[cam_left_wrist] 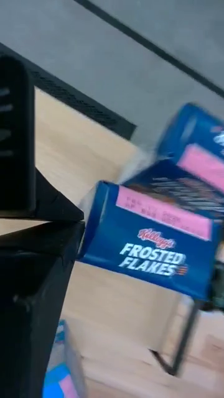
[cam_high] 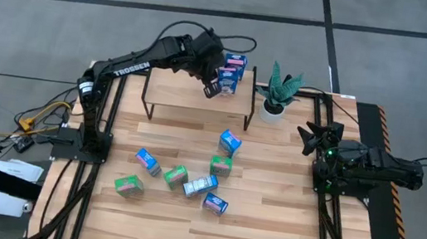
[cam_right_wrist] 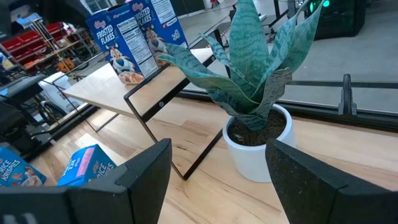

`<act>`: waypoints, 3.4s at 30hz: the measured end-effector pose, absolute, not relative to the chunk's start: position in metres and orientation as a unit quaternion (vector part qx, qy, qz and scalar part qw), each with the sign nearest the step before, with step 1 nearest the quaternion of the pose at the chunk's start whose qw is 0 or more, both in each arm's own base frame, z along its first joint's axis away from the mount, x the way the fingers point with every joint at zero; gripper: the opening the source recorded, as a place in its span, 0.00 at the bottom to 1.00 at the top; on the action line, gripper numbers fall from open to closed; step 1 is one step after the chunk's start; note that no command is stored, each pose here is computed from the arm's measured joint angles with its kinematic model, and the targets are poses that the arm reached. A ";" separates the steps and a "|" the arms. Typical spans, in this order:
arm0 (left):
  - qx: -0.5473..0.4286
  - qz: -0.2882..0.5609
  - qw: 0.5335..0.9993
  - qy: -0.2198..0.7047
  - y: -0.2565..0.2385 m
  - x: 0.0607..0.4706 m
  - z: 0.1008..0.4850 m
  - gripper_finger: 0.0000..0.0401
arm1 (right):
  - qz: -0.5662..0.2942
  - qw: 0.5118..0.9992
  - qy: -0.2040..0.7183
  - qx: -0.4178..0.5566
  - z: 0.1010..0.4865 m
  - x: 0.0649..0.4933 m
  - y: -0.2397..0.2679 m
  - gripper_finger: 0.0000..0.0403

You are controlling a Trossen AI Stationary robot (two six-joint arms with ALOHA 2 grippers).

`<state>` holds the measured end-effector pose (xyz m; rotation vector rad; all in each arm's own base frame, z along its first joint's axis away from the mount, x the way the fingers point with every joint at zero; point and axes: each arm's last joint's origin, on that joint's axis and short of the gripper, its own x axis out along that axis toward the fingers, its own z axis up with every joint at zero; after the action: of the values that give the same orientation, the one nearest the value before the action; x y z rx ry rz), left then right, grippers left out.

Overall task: Stack cereal on shelf
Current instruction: Put the bottom blue cereal box on the shelf aligned with the other blue cereal box, then put the blue cereal box on the shelf aligned with the other blue cereal boxes

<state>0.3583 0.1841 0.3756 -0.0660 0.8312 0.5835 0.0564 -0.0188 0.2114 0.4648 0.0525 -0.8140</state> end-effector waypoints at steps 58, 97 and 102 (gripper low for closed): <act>0.004 -0.138 0.840 0.524 -0.054 0.416 0.357 0.75 | -0.376 0.897 0.028 0.230 0.212 0.057 -0.018 0.71; 0.027 -0.153 0.886 0.437 -0.120 0.414 0.319 0.75 | -0.352 0.905 0.033 0.234 0.213 0.058 -0.017 0.71; 0.009 -0.156 0.886 0.437 -0.123 0.415 0.318 0.75 | -0.352 0.905 0.033 0.234 0.213 0.058 -0.017 0.71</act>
<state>0.4146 -0.1230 0.3184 0.0182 0.9087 -0.3250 0.0584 -0.0168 0.2126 0.4842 0.0674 -0.7275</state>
